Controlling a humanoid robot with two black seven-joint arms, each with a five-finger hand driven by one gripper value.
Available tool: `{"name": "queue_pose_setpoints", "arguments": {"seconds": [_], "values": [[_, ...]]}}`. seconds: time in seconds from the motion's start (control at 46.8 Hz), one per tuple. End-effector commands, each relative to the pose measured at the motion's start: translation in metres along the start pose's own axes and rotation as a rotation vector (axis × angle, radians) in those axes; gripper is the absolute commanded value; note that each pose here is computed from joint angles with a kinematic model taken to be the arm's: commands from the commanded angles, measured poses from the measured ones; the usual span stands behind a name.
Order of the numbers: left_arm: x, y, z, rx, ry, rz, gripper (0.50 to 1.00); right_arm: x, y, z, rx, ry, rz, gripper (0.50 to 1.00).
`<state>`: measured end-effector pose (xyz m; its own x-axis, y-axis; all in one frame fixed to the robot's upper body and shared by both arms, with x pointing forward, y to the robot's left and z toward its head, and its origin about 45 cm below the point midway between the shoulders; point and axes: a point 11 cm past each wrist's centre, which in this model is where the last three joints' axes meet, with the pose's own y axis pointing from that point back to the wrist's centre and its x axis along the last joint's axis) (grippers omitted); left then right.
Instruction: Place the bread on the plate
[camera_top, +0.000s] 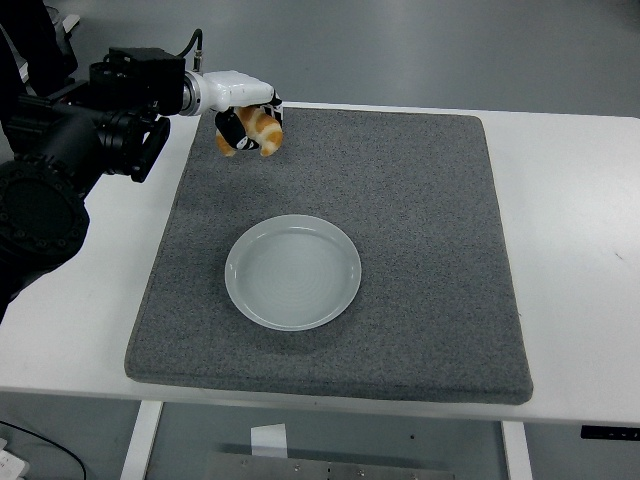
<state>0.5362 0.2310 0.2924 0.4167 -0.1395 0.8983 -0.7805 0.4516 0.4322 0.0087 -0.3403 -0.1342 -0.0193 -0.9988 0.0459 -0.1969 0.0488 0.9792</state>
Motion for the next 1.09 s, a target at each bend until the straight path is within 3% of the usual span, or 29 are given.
{"name": "queue_pose_setpoints", "arguments": {"seconds": [0.0,0.385,0.62,0.705,1.068], "values": [[0.019,0.002,0.003,-0.006,0.011,0.021,0.5,0.0,0.0,0.0,0.0,0.001,0.0,0.932],[0.128,0.032,0.024,-0.046,0.046,0.123,0.5,0.0,0.0,0.0,0.0,-0.001,0.0,0.932],[0.173,0.047,0.046,-0.077,0.033,0.141,0.5,0.0,0.0,0.0,0.0,0.0,0.002,0.932],[0.173,0.043,0.057,-0.101,0.028,0.121,0.5,0.0,0.0,0.0,0.0,0.0,0.002,0.932],[0.111,0.007,0.112,-0.267,0.038,-0.085,0.5,0.001,0.0,0.0,0.001,-0.001,0.005,0.932]]}}
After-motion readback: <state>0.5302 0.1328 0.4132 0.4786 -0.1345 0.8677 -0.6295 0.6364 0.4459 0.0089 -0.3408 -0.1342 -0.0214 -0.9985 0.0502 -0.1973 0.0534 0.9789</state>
